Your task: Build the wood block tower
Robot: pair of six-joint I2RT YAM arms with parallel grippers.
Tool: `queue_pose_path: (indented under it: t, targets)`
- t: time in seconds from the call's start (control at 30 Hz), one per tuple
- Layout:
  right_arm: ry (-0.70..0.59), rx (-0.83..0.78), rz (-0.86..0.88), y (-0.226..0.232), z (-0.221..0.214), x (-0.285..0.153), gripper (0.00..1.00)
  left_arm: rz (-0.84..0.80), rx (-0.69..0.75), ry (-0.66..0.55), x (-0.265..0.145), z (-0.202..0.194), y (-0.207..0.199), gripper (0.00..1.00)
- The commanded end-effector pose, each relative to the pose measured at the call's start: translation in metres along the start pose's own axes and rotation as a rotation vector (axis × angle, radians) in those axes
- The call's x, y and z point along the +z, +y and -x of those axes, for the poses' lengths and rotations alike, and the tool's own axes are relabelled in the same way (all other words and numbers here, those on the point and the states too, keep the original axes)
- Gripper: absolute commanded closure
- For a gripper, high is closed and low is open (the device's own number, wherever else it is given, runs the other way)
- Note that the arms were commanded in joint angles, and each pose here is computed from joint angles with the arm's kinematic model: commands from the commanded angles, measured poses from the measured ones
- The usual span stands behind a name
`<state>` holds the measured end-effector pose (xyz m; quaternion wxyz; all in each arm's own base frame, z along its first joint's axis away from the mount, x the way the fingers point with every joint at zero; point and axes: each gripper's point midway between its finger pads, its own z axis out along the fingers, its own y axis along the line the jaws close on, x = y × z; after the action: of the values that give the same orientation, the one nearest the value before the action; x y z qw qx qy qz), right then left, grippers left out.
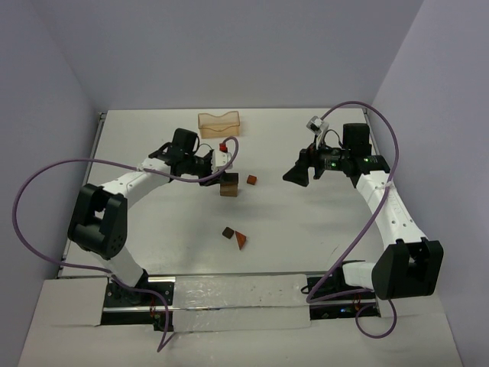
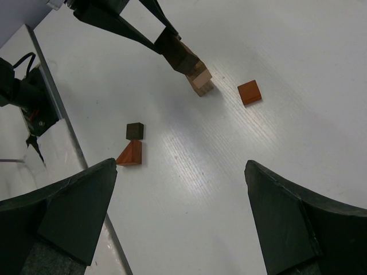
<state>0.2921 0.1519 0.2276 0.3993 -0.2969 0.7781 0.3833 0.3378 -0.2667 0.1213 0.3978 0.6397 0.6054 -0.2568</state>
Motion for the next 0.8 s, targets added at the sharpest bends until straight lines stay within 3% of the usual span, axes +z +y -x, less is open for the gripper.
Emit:
queue_pose_path:
  t: [0.0, 0.77]
  targets:
    - [-0.030, -0.055, 0.005, 0.0016, 0.0181, -0.0002, 0.00, 0.008, 0.029, -0.073, 0.0015, 0.0122, 0.0088, 0.86]
    - [-0.022, -0.048, 0.009, 0.0003, 0.0166, 0.0017, 0.00, -0.009, 0.006, -0.065, 0.0035, 0.0050, 0.0091, 0.78]
